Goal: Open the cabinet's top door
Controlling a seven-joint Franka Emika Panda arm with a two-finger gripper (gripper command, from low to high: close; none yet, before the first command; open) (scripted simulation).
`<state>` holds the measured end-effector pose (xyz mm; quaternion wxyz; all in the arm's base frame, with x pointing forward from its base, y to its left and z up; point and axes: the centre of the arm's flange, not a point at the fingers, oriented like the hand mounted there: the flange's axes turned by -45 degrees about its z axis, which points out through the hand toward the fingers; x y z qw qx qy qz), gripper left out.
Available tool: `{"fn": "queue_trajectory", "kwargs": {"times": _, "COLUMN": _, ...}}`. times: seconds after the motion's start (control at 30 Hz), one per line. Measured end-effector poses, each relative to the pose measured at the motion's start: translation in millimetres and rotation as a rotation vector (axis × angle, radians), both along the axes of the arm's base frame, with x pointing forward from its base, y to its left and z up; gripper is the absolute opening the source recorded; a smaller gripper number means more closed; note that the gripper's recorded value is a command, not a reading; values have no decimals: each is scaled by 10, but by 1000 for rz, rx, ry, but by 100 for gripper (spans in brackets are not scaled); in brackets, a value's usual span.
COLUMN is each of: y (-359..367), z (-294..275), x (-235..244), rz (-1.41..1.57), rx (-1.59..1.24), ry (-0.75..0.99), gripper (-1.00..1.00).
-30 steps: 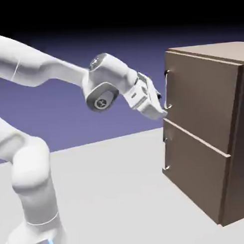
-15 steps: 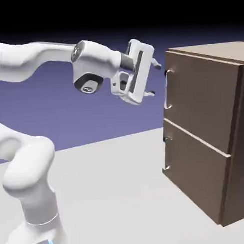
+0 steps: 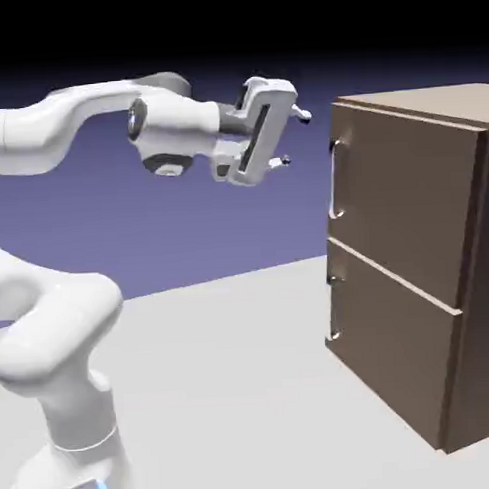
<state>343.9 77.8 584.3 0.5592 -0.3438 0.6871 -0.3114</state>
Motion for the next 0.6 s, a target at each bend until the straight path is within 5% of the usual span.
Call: {"fn": "queue_trajectory", "kwargs": {"times": 0.6, "y": 544, "z": -967, "x": 578, "rz": -82, "rx": 809, "ry": -188, "gripper": 0}}
